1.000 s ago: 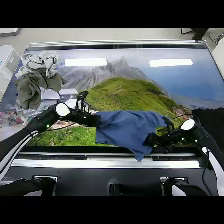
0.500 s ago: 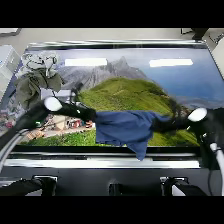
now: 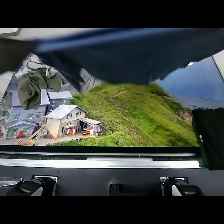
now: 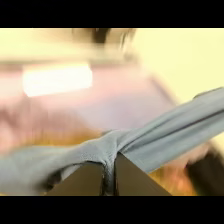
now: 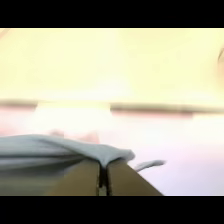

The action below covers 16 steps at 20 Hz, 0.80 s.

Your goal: Fold the clothes and pants, and hang the long-sleeved shirts on hangers.

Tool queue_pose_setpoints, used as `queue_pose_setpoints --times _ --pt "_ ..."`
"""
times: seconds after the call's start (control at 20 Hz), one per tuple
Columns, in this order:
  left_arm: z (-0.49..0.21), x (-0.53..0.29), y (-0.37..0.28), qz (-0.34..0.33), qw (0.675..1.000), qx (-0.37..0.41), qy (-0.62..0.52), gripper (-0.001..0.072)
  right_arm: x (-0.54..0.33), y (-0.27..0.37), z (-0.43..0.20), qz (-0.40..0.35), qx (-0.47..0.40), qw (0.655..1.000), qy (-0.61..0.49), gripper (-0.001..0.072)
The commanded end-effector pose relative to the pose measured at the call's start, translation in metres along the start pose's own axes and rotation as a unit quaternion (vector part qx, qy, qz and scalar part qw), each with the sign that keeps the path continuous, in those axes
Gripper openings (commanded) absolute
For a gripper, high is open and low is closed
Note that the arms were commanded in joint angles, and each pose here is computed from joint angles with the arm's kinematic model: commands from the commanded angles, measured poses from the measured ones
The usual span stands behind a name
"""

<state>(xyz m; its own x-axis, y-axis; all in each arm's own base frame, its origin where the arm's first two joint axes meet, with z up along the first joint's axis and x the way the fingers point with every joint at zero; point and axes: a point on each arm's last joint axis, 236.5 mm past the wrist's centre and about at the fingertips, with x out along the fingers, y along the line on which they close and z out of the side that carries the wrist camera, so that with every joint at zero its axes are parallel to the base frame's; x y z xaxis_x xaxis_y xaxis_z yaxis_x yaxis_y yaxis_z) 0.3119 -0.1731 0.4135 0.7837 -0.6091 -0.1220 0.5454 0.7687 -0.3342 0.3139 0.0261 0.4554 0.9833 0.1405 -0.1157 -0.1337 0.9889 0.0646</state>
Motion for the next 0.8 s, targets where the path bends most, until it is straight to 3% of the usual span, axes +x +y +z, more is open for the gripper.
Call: queue_pose_setpoints --times 0.0,0.15,0.25,0.35,0.45,0.6,0.75 --pt "0.049 -0.076 -0.044 -0.018 0.995 0.023 -0.099 0.0021 -0.061 0.012 0.041 -0.005 -0.006 0.998 -0.068 0.0035" --pt "0.048 -0.084 -0.046 -0.015 0.994 0.029 -0.102 0.0021 -0.062 0.015 0.017 0.001 -0.005 1.0 -0.02 0.0035" --pt "0.031 -0.063 -0.027 0.005 0.997 0.026 -0.07 0.0022 -0.045 0.012 -0.059 0.003 0.034 0.989 0.142 0.0035" --pt "-0.008 -0.024 0.007 0.029 1.0 0.004 -0.01 0.0021 -0.032 0.006 -0.163 0.001 0.073 0.936 0.345 0.0035" --pt "-0.081 0.027 0.054 0.057 0.994 -0.039 0.083 0.0022 -0.015 0.004 -0.256 0.004 0.116 0.872 0.476 0.0035" --pt "-0.211 0.092 0.133 0.114 0.966 -0.115 0.2 0.0023 0.029 0.007 -0.374 0.007 0.195 0.831 0.521 0.0036" --pt "-0.316 0.134 0.179 0.16 0.917 -0.26 0.258 0.0023 0.063 0.011 -0.463 -0.02 0.303 0.813 0.497 0.0036"
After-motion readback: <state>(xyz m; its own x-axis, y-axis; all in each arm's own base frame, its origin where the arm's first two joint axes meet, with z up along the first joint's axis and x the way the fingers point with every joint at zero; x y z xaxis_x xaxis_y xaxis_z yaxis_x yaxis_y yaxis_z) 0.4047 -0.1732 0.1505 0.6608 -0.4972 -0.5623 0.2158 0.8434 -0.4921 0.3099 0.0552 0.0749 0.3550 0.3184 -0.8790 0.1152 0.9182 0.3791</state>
